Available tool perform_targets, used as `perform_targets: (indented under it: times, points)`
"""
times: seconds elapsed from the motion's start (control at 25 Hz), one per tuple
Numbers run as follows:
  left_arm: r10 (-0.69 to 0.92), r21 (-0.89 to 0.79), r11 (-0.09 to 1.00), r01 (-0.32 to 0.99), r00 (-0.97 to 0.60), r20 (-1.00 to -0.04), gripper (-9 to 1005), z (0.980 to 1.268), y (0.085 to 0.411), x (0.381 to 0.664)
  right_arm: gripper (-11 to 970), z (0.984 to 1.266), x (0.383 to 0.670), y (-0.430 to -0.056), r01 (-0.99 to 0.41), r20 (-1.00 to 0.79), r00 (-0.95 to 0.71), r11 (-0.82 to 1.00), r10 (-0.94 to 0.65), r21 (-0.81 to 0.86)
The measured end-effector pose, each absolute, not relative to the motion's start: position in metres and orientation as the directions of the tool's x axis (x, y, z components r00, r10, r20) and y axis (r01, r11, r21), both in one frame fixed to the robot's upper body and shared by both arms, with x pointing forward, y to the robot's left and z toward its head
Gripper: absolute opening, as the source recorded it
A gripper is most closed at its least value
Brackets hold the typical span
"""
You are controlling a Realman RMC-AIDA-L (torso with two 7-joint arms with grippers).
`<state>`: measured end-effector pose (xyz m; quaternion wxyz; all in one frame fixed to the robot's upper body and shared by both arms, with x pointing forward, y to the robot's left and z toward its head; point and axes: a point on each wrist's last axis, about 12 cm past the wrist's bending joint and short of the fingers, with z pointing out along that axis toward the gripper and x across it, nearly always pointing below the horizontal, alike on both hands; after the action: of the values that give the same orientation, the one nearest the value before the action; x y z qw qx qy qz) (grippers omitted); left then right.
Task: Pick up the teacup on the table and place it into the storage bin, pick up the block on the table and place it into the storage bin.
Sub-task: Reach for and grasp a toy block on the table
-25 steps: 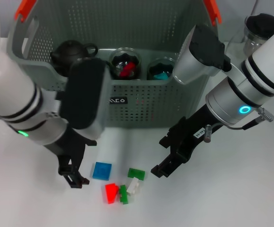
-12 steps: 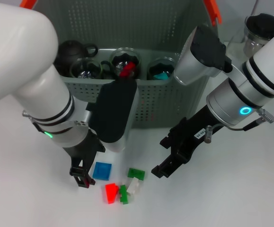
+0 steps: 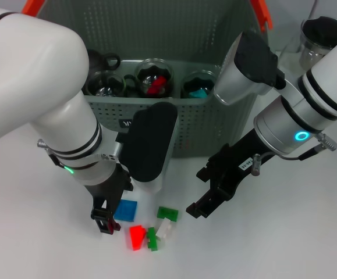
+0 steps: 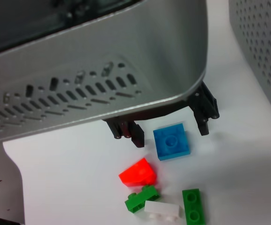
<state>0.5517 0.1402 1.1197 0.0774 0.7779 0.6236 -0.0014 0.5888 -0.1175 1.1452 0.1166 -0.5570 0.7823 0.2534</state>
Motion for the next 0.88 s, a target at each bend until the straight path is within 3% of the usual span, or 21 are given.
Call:
perform_targets:
  times: [0.2, 0.64, 0.72, 0.88]
  points:
    - [0.97, 0.12, -0.206, 0.971, 0.219, -0.103, 841, 1.1199, 0.1392, 0.5519, 945, 1.145, 0.5888, -0.1175, -0.931, -0.464, -0.352, 0.251, -0.813, 0.266]
    - [0.976, 0.097, -0.186, 0.978, 0.196, -0.097, 683, 1.1176, 0.138, 0.5525, 944, 1.1445, 0.5889, -0.1177, -0.931, -0.465, -0.353, 0.252, -0.812, 0.266]
    - [0.976, 0.094, -0.187, 0.978, 0.195, -0.097, 442, 1.1176, 0.1381, 0.5522, 944, 1.1442, 0.5888, -0.1178, -0.93, -0.464, -0.353, 0.252, -0.812, 0.267]
    - [0.976, 0.092, -0.186, 0.978, 0.194, -0.097, 444, 1.1177, 0.1375, 0.5516, 945, 1.1431, 0.5886, -0.1181, -0.929, -0.462, -0.357, 0.254, -0.812, 0.27]
